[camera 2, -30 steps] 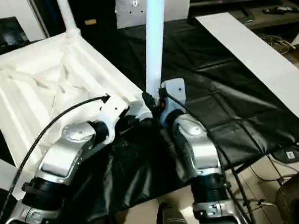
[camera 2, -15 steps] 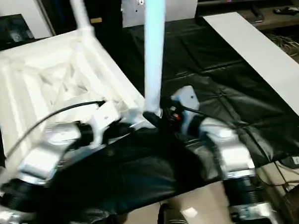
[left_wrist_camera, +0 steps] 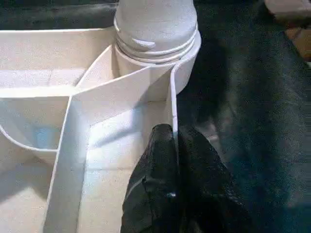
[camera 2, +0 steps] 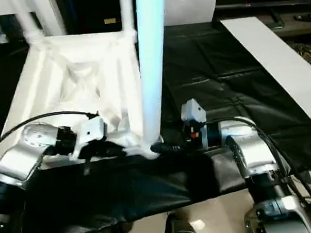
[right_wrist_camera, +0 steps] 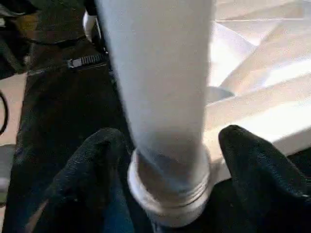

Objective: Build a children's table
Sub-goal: Rotate leg to tighten

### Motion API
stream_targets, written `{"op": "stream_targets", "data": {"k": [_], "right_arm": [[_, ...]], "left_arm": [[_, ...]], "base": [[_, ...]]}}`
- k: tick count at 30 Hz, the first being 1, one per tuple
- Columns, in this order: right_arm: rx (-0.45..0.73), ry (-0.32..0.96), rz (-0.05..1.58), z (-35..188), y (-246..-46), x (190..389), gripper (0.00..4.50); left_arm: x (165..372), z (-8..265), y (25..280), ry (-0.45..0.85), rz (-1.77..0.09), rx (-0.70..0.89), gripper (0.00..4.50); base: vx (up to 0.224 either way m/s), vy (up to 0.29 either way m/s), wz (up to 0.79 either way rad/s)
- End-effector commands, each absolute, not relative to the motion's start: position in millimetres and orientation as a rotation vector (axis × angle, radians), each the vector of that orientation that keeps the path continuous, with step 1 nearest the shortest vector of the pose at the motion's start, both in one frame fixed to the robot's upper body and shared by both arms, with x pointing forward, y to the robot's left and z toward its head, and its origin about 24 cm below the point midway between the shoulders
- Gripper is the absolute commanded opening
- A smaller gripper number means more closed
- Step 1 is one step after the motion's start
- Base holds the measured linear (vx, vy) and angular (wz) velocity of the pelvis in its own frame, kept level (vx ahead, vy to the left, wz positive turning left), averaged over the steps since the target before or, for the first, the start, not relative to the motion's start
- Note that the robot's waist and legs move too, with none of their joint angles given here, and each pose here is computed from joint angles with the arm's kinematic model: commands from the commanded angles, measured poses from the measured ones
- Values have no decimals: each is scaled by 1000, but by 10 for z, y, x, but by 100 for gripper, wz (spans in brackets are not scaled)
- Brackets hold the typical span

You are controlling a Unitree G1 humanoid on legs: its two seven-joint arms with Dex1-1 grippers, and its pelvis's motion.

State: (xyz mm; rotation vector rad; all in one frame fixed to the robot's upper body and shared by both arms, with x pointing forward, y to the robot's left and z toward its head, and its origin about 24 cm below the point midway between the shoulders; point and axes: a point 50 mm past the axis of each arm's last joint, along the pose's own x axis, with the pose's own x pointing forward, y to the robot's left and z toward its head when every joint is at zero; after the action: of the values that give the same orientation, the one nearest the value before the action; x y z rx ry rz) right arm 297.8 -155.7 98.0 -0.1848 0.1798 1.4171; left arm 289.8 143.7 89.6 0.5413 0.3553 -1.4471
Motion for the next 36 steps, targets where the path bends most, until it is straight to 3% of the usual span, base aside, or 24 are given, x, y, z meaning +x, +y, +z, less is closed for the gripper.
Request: {"op": "stream_targets", "data": {"k": [1,11,20,24,28,32,33,36], "right_arm": [[-201,174,1464,1000,-1544,2988,319],[-166,191,1553,986,-1493,2983,223],[-80,202,1563,943,-1458,2913,194],[-21,200,1469,871,-1337,2848,193],[-14,191,1254,807,-1157,2919,193],[-6,189,1199,797,-1089,2934,193],[26,181,1100,797,-932,2961,192],[66,182,982,810,-781,3000,191]], "left_arm": [[2831,841,1330,380,-1569,579,0],[2848,842,1341,379,-1600,594,0],[2845,828,1340,374,-1577,558,0],[2863,843,1271,367,-1457,499,0],[2889,906,1079,316,-1330,393,0],[2900,920,1001,302,-1289,371,0],[2921,956,821,275,-1218,321,0],[2959,1005,649,249,-1133,267,0]], "base": [[0,0,0],[0,0,0],[0,0,0],[0,0,0],[0,0,0],[0,0,0],[0,0,0],[0,0,0]]}}
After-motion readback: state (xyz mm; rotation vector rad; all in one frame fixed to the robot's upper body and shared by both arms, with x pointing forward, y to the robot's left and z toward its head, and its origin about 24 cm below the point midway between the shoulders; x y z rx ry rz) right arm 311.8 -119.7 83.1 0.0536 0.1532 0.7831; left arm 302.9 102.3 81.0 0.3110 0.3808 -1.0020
